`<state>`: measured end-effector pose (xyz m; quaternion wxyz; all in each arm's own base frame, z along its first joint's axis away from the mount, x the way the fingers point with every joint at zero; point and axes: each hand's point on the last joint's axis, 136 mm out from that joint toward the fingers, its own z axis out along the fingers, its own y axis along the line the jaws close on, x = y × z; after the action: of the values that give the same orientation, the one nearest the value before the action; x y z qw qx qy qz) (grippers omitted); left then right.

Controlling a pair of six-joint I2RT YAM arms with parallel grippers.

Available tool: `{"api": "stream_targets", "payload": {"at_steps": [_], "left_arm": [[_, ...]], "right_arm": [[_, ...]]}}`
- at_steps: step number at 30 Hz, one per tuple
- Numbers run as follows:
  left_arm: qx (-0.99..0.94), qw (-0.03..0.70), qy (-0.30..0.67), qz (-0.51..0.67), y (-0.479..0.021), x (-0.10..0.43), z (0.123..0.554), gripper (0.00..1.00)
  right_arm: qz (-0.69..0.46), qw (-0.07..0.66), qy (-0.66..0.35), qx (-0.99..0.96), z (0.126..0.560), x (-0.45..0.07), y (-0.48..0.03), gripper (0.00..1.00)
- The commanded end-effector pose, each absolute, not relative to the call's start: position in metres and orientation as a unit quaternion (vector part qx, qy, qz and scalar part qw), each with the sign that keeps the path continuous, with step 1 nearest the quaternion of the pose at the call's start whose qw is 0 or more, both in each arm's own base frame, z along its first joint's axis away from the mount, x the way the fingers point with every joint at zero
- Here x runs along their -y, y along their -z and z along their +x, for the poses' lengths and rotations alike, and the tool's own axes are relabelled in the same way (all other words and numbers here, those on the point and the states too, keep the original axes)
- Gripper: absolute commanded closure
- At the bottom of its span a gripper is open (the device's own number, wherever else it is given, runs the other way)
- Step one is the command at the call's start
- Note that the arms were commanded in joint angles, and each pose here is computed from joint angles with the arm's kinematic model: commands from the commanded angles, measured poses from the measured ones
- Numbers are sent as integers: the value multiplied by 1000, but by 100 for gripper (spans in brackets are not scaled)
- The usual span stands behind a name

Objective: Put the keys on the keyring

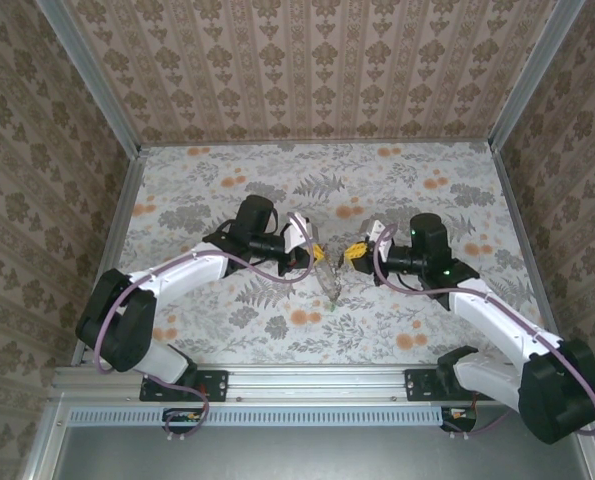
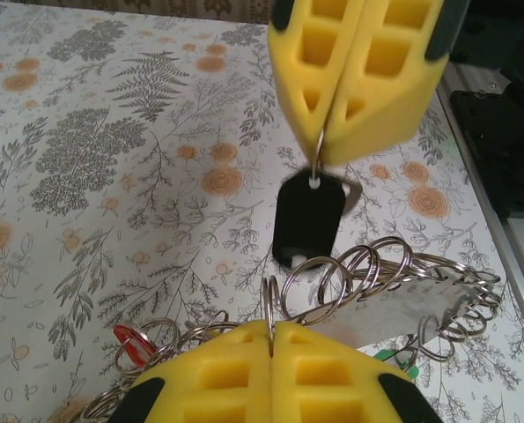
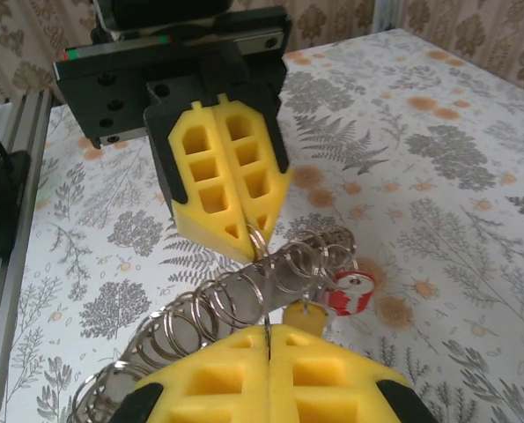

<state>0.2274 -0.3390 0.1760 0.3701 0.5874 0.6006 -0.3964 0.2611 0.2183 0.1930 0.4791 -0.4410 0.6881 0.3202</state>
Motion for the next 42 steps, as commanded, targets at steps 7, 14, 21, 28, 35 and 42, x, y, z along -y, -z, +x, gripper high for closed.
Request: {"api": "stream_targets", "payload": {"at_steps": [7, 14, 21, 28, 35, 42], "left_arm": [[-578, 377, 409, 597, -189, 347, 227, 100], [-580, 374, 409, 596, -187, 348, 227, 100], [-582, 373, 410, 596, -186, 348, 227, 100], [-581, 375, 410, 594, -189, 348, 228, 100], [-578, 374, 412, 597, -189, 348, 226, 100], [-574, 375, 414, 598, -189, 348, 224, 100]], "right_arm": [[-480, 480, -335, -653, 268, -244, -202, 100], [-488, 473, -349, -646, 270, -254, -204, 100], [-485, 475, -349, -647, 272, -257, -204, 100], [-489, 458, -336, -662, 273, -258, -194, 100], [-468, 468, -281, -695, 290, -254, -185, 100], [-438, 455, -241, -737, 301, -241, -172, 100]]}}
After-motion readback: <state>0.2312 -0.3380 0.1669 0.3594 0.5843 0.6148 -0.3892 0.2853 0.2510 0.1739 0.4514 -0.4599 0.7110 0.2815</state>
